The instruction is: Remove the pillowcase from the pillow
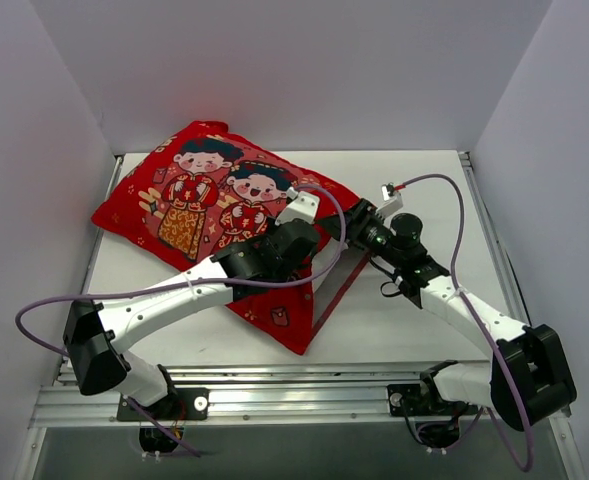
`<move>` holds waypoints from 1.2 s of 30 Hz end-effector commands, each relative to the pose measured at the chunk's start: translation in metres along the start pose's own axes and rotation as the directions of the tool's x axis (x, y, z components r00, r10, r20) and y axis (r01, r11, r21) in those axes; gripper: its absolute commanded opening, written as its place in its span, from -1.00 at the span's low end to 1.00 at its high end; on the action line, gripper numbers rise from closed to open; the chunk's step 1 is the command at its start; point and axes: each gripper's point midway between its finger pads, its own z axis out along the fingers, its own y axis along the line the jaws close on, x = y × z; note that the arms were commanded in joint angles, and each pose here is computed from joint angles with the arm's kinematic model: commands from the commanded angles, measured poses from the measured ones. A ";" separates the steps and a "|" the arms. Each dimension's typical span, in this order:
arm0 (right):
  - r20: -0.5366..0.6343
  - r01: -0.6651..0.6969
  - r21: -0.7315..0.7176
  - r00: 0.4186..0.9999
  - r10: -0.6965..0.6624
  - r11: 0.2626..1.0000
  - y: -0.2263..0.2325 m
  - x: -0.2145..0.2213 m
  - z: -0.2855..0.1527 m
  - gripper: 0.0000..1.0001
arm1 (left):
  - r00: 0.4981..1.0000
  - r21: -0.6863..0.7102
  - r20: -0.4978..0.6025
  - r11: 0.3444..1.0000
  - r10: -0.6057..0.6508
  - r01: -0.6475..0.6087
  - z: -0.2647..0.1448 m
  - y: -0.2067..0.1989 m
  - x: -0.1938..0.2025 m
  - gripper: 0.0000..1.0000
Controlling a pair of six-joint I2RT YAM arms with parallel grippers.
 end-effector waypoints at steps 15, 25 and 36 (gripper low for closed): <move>0.049 0.152 0.003 0.987 -0.152 0.988 0.030 -0.035 0.039 -1.00 | 0.975 0.213 0.128 0.966 -0.179 0.149 -0.035 0.008 -0.015 -0.40; 0.019 0.220 0.002 0.975 -0.220 0.976 0.048 -0.028 0.059 -1.00 | 0.951 0.318 0.220 0.937 -0.219 0.143 -0.050 0.001 -0.037 0.88; 0.036 0.266 0.027 0.963 -0.267 0.963 0.068 -0.039 0.060 -1.00 | 0.955 0.304 0.198 0.940 -0.221 0.155 -0.012 -0.047 -0.039 0.88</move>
